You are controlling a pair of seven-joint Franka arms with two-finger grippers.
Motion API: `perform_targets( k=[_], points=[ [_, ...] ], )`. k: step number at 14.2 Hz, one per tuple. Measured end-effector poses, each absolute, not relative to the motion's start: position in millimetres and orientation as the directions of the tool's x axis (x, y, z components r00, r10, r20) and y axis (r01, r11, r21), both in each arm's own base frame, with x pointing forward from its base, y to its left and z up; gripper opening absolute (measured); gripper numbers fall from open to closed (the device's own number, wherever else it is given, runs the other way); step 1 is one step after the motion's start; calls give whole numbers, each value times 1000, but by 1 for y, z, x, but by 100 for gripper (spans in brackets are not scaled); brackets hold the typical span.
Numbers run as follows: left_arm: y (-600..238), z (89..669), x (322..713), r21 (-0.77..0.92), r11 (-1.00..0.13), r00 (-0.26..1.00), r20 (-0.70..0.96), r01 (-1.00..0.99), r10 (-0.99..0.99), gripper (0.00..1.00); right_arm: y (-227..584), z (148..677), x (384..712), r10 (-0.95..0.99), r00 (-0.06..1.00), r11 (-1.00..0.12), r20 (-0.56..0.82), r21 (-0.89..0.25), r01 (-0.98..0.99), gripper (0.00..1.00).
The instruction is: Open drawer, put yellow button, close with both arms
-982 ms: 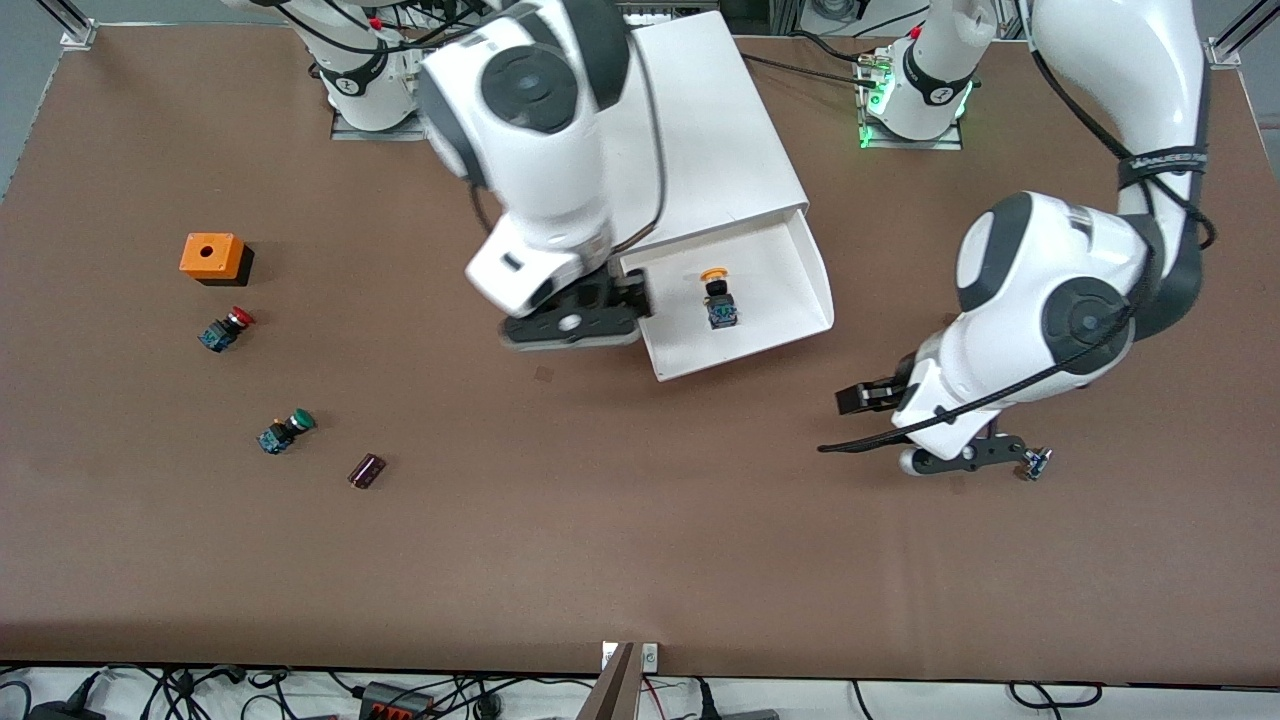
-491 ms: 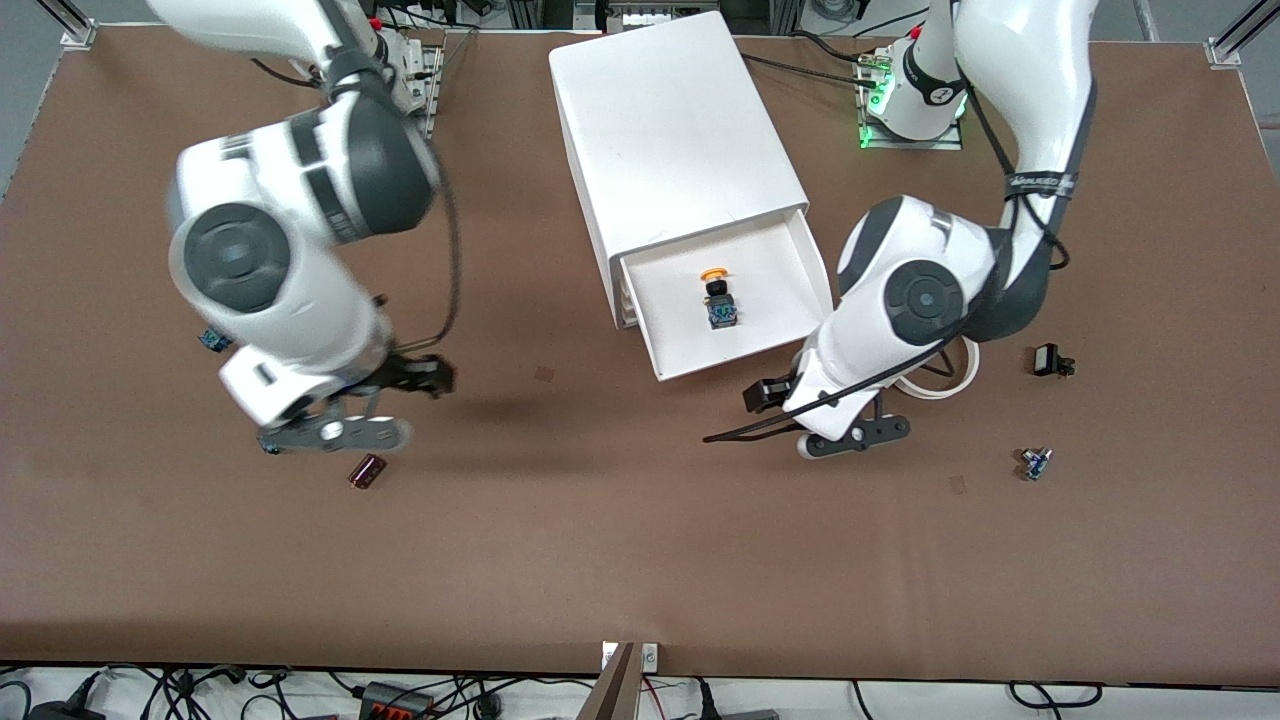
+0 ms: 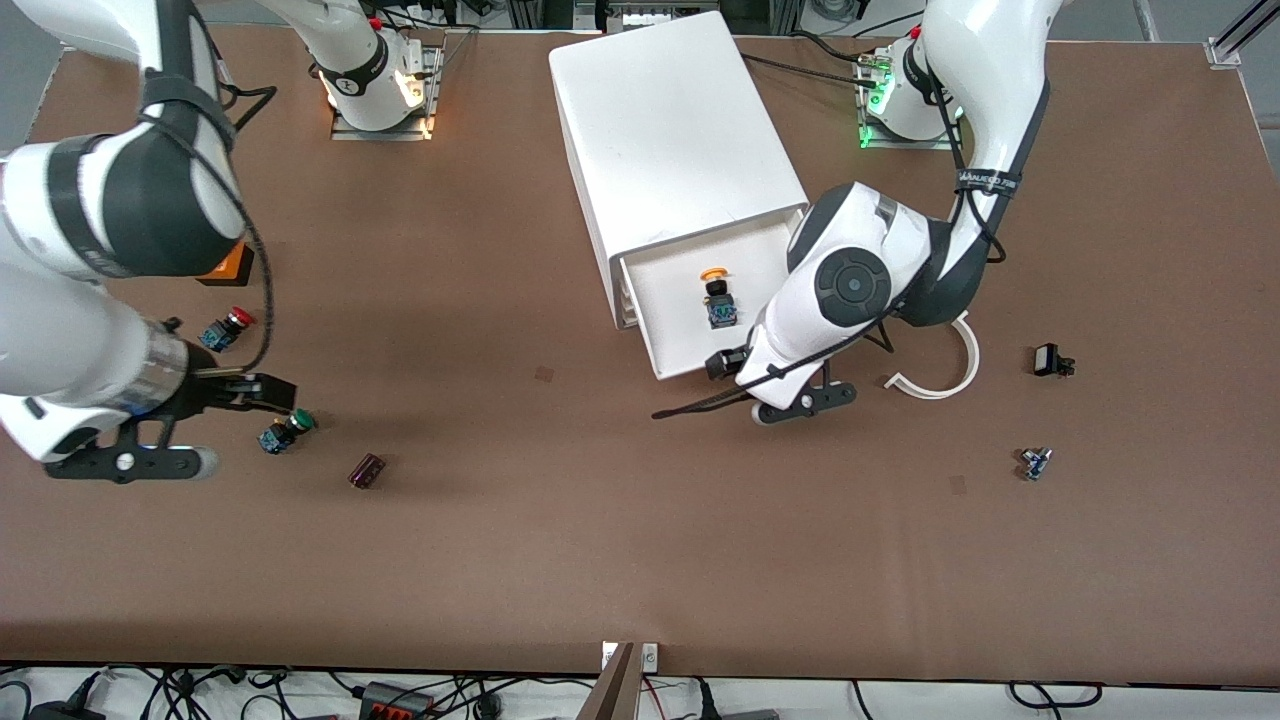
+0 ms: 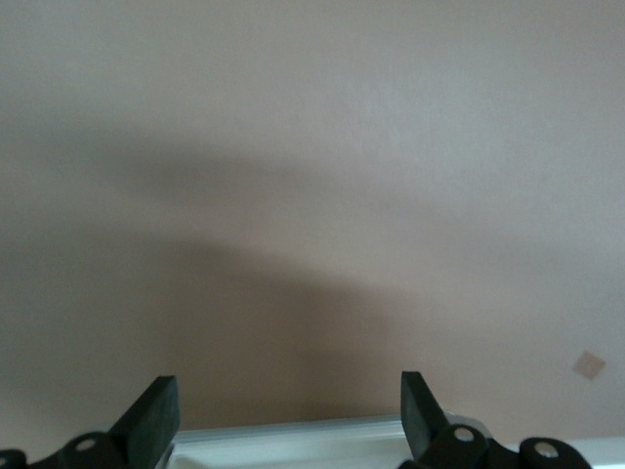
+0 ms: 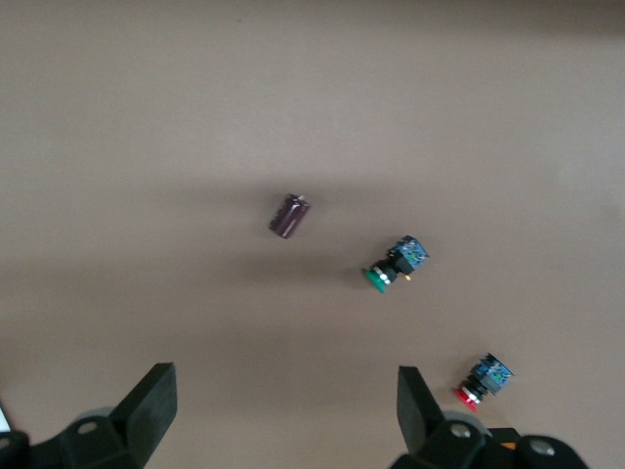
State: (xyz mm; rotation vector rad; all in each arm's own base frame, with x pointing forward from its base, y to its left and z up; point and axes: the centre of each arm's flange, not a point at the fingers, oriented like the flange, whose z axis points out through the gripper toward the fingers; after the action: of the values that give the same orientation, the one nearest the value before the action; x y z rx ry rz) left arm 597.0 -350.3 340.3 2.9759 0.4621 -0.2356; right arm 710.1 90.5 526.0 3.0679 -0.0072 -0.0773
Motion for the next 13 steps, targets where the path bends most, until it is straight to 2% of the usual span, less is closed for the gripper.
perform_targets(
  k=[4,7,10,13],
  points=[
    [-373,339,563,83,-945,932,-216,315,292,100,37,549,704,-53,997,-999,-48,7,-52,100],
    [-384,339,537,70,-952,932,-238,299,275,100,-12,571,683,-59,997,-997,-55,-38,-61,100],
    [-395,339,517,64,-960,935,-253,272,248,100,-47,603,650,-70,997,-997,-38,-12,-70,100],
    [-401,339,503,57,-966,937,-264,253,230,100,-48,617,630,-62,998,-998,-26,19,-62,100]
  ],
)
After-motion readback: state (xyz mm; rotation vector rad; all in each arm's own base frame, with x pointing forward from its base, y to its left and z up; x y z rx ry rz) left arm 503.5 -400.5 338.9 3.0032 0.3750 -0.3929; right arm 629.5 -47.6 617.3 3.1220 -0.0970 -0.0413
